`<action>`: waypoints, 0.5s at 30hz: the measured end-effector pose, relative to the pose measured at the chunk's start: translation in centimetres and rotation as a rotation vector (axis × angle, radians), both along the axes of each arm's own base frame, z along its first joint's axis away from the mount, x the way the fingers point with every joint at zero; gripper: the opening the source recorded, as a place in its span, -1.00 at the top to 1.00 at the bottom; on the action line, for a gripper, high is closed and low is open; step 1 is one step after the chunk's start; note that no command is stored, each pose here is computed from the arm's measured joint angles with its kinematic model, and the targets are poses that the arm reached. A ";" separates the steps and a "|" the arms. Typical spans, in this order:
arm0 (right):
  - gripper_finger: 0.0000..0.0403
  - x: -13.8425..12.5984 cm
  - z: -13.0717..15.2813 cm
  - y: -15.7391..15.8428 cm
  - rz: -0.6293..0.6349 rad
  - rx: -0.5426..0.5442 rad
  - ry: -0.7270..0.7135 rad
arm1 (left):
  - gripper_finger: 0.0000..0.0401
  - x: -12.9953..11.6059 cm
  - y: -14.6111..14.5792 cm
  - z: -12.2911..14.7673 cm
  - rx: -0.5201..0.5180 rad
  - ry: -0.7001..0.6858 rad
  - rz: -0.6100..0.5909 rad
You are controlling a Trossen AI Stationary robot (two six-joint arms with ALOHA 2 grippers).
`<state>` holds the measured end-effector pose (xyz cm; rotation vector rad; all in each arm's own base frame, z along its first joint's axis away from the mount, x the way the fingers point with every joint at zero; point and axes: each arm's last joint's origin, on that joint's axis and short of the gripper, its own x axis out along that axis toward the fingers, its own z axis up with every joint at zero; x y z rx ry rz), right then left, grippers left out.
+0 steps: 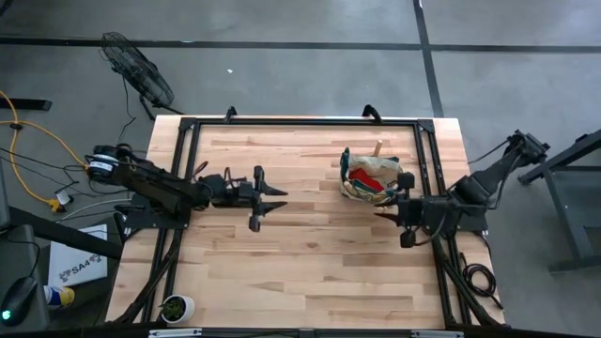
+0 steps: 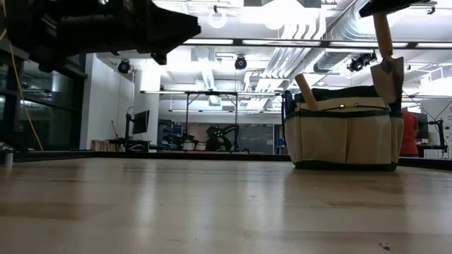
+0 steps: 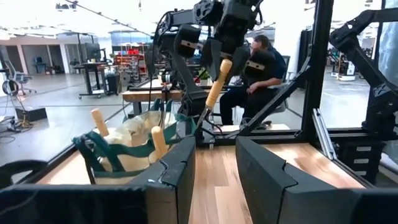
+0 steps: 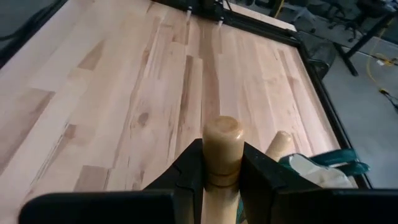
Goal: Pick & Place Garden tools in Gardening bag
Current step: Put the trowel into the gardening bag
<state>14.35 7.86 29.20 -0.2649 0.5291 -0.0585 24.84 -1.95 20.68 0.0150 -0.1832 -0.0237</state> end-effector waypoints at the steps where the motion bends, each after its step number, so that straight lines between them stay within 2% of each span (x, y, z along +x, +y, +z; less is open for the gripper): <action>1: 0.69 0.2 0.0 -0.2 0.007 0.004 0.002 | 0.45 -0.2 0.0 -0.1 -0.002 0.002 0.000; 15: 0.70 1.8 0.1 -3.0 0.076 0.007 0.055 | 0.45 -1.0 0.1 -0.3 -0.028 0.008 -0.013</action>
